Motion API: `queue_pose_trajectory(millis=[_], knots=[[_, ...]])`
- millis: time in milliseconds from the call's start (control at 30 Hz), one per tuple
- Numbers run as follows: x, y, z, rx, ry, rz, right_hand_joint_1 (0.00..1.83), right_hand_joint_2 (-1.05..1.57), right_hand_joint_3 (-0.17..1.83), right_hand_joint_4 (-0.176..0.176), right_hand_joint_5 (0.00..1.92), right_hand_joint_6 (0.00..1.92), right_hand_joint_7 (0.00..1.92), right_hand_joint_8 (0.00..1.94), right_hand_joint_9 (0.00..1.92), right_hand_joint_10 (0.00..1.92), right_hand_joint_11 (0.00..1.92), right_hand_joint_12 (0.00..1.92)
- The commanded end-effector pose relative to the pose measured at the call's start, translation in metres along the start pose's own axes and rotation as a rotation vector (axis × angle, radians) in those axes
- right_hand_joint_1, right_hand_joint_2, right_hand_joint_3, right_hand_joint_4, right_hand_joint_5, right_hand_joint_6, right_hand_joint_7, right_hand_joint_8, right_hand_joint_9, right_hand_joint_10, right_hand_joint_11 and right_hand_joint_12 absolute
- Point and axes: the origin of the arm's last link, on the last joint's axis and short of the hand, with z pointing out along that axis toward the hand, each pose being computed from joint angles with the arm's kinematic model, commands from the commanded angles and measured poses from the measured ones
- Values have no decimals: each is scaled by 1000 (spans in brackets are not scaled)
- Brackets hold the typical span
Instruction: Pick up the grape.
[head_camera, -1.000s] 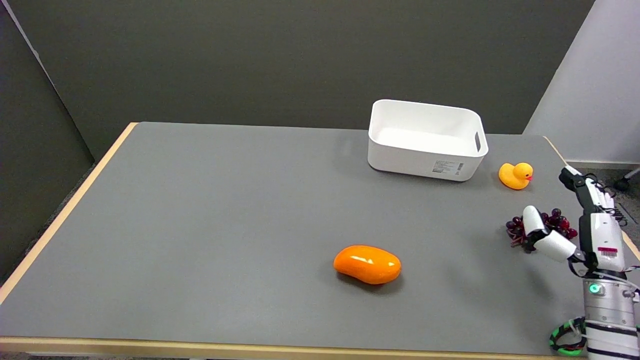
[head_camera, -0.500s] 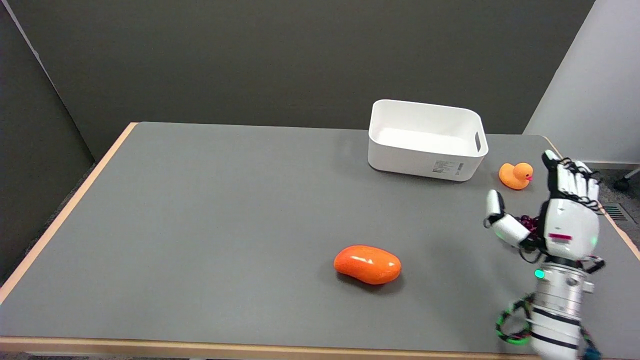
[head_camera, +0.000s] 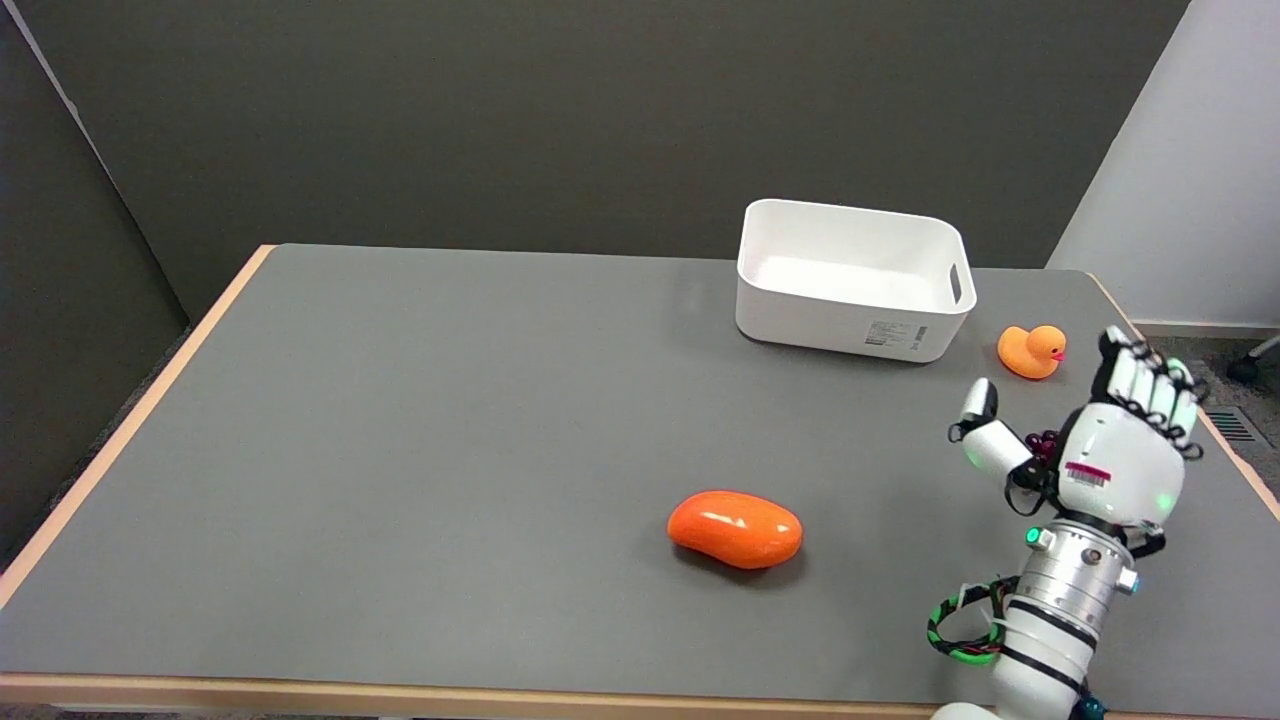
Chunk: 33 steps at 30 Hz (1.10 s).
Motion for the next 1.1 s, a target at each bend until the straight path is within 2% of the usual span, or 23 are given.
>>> queue_pose_trajectory(millis=[33,133,200,267,567,900,967,1100], knots=[[-22,37,-30,-403,-198,-60,411,651,792,-83,120,317,126,302,9,666,-1,278],[-29,39,-25,-400,-204,1,418,639,789,-81,105,317,109,301,-1,629,-1,232],[-35,36,-16,-385,-203,33,417,587,888,-79,83,349,88,334,-1,611,-1,205],[-39,31,-4,-375,-201,48,430,661,761,-82,101,302,102,287,-1,586,-1,213],[-61,15,27,-318,-251,80,448,667,764,-83,98,299,96,284,-1,495,-1,130],[-66,15,27,-313,-273,75,467,669,767,-85,95,298,94,284,-1,486,-1,100],[-68,17,22,-323,-285,81,484,634,864,-91,82,322,78,303,-1,503,-1,3],[-71,19,17,-320,-298,100,517,662,792,-87,90,298,86,280,-1,460,-1,-1]])
